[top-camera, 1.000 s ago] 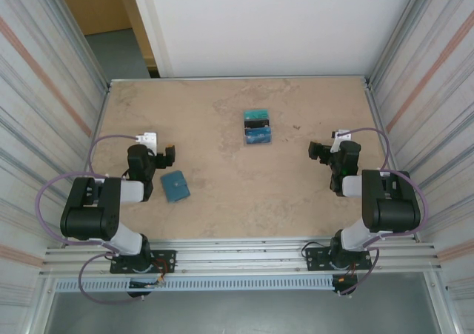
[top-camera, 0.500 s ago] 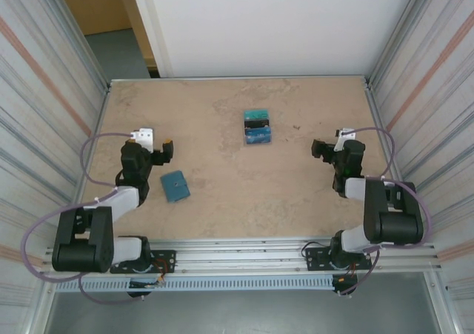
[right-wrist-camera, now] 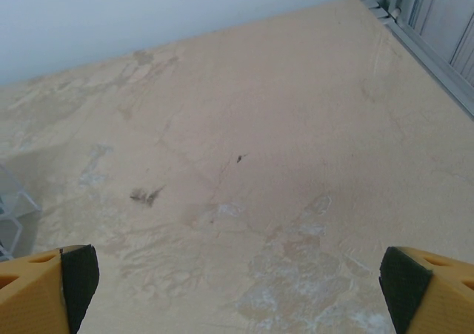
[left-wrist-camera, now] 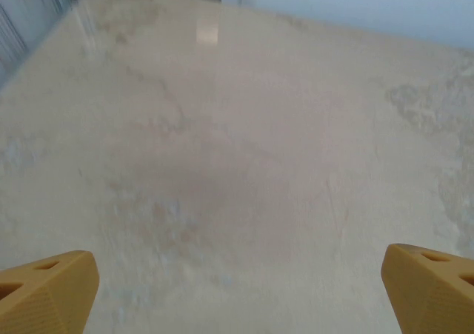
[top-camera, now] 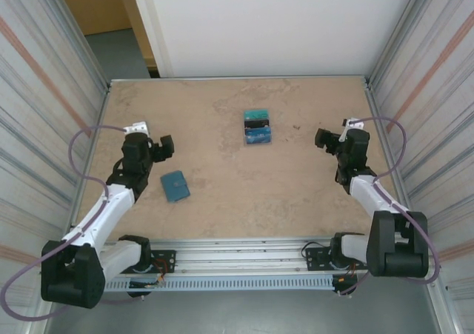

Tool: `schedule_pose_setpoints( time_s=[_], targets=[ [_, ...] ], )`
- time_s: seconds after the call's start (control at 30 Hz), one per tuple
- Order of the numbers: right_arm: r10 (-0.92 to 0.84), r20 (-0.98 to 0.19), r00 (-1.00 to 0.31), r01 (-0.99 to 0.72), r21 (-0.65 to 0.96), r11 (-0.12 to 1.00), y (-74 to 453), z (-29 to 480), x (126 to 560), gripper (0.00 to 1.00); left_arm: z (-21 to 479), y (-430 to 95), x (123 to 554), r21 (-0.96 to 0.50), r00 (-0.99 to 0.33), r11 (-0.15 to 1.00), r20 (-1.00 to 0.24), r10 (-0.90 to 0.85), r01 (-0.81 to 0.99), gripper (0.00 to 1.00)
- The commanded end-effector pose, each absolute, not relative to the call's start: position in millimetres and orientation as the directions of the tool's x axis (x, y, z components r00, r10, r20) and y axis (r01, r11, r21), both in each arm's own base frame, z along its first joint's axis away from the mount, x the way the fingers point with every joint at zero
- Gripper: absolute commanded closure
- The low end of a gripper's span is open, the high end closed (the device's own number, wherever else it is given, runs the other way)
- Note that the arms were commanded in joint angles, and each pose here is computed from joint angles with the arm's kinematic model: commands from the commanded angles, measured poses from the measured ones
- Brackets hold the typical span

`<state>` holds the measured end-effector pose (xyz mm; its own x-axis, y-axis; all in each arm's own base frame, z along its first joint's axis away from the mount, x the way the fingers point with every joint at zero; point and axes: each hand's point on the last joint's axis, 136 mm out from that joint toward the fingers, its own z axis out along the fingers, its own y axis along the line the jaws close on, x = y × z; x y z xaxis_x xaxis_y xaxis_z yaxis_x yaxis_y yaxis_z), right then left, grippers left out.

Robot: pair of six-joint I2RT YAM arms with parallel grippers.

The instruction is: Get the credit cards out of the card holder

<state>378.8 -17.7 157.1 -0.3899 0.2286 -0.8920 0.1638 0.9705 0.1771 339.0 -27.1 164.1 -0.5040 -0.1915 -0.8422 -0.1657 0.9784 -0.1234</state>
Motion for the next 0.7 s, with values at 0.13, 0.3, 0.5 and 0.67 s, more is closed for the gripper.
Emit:
schedule_pose_setpoints(
  time_s=[0.13,0.3,0.5,0.67],
  targets=[
    [0.287,-0.854,-0.435,0.281,0.174,0.944,-14,172,357,0.01,108,-52,278,-0.114,-0.73,0.951,-0.617,-0.296,-0.289,0.01],
    [0.273,-0.849,-0.453,0.304,0.14,0.942,-5,174,342,0.01,80,-70,255,-0.092,-0.819,0.954,-0.494,-0.294,-0.286,0.01],
    [0.263,-0.854,-0.449,0.312,0.126,0.942,2,175,329,0.01,59,-76,244,-0.052,-0.863,0.958,-0.422,-0.278,-0.283,0.01],
    [0.273,-0.872,-0.406,0.302,0.154,0.941,2,187,323,0.01,43,-86,244,-0.056,-0.895,0.969,-0.373,-0.244,-0.241,0.01]
  ],
)
